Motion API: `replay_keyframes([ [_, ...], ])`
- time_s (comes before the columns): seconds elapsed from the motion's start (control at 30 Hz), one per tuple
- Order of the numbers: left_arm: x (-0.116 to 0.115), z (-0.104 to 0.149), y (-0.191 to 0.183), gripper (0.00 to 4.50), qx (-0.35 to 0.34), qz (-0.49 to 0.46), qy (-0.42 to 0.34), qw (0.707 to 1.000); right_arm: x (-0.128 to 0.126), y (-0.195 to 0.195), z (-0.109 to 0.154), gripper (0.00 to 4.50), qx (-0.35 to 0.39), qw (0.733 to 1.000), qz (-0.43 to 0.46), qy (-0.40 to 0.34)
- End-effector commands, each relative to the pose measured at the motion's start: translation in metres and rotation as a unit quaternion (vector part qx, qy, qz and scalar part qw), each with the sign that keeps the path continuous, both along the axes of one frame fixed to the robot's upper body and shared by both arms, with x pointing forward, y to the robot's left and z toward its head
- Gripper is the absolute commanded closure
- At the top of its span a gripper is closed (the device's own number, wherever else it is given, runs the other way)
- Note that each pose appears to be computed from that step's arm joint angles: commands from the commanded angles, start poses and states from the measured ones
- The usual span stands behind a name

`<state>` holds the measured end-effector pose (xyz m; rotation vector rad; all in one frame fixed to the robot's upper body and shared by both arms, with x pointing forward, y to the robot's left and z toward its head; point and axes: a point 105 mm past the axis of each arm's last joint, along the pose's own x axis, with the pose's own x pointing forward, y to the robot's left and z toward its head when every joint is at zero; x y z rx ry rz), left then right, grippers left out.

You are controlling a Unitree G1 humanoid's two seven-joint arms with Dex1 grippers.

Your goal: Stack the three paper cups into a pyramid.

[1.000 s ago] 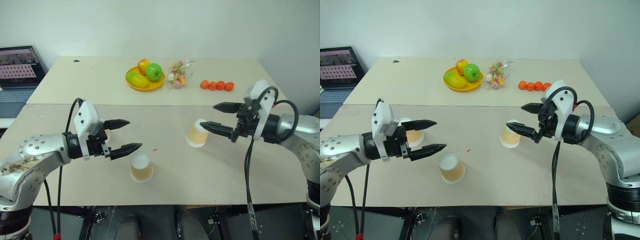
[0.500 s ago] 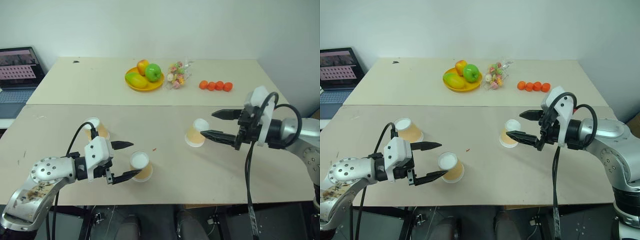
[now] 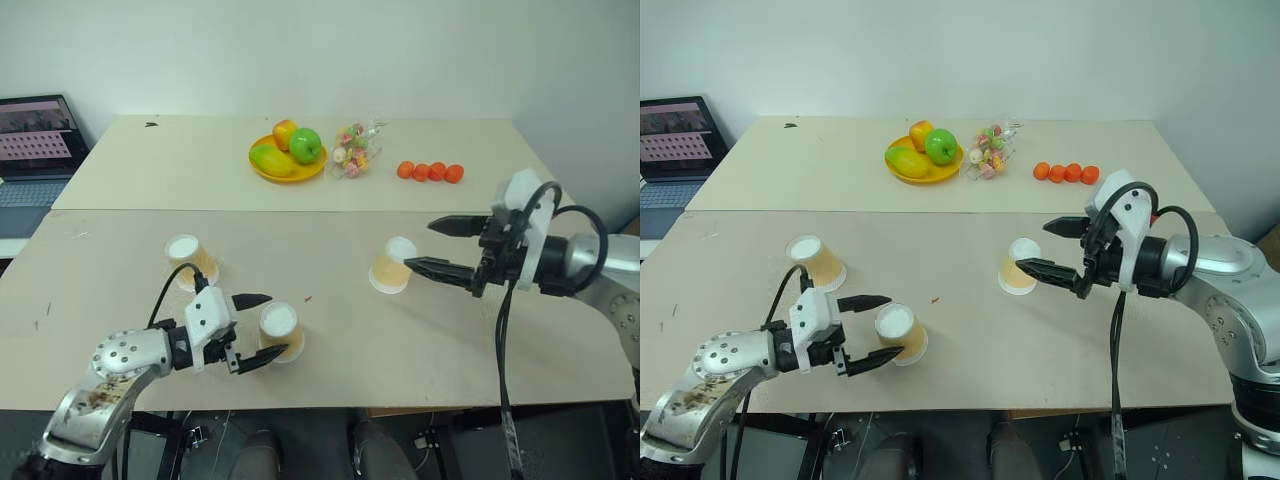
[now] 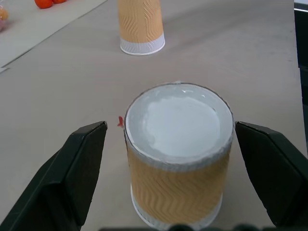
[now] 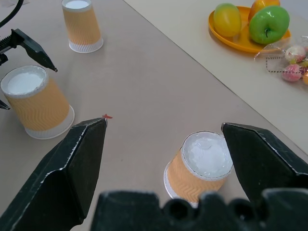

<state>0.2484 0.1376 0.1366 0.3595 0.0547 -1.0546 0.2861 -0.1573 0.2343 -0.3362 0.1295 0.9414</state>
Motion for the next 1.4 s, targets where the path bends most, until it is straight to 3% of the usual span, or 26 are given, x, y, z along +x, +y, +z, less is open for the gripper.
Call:
replay_keyframes([
  [0.03, 0.004, 0.011, -0.003, 0.65, -0.017, 0.0, -0.022, 1.0, -0.003, -0.004, 0.016, 0.0, -0.004, 0.999, -0.007, -0.035],
  [0.17, 0.006, 0.009, -0.003, 1.96, -0.015, 0.006, -0.024, 1.0, -0.003, -0.004, 0.016, 0.0, -0.006, 0.999, -0.008, -0.036],
  [0.4, 0.02, 0.013, -0.002, 1.96, -0.017, 0.021, -0.038, 0.999, -0.002, -0.006, 0.015, 0.0, -0.009, 0.999, -0.014, -0.038],
  [0.6, 0.056, 0.033, 0.001, 1.96, -0.032, 0.071, -0.093, 0.993, -0.001, -0.005, 0.015, 0.0, -0.004, 0.999, -0.019, -0.042],
  [0.97, 0.091, 0.016, -0.056, 1.96, -0.035, -0.009, -0.079, 0.996, -0.002, 0.001, 0.013, 0.0, 0.006, 0.998, -0.028, -0.051],
  [1.4, 0.091, 0.014, -0.1, 1.96, -0.031, -0.088, -0.069, 0.993, -0.011, -0.002, 0.011, 0.0, 0.016, 0.996, -0.061, -0.062],
])
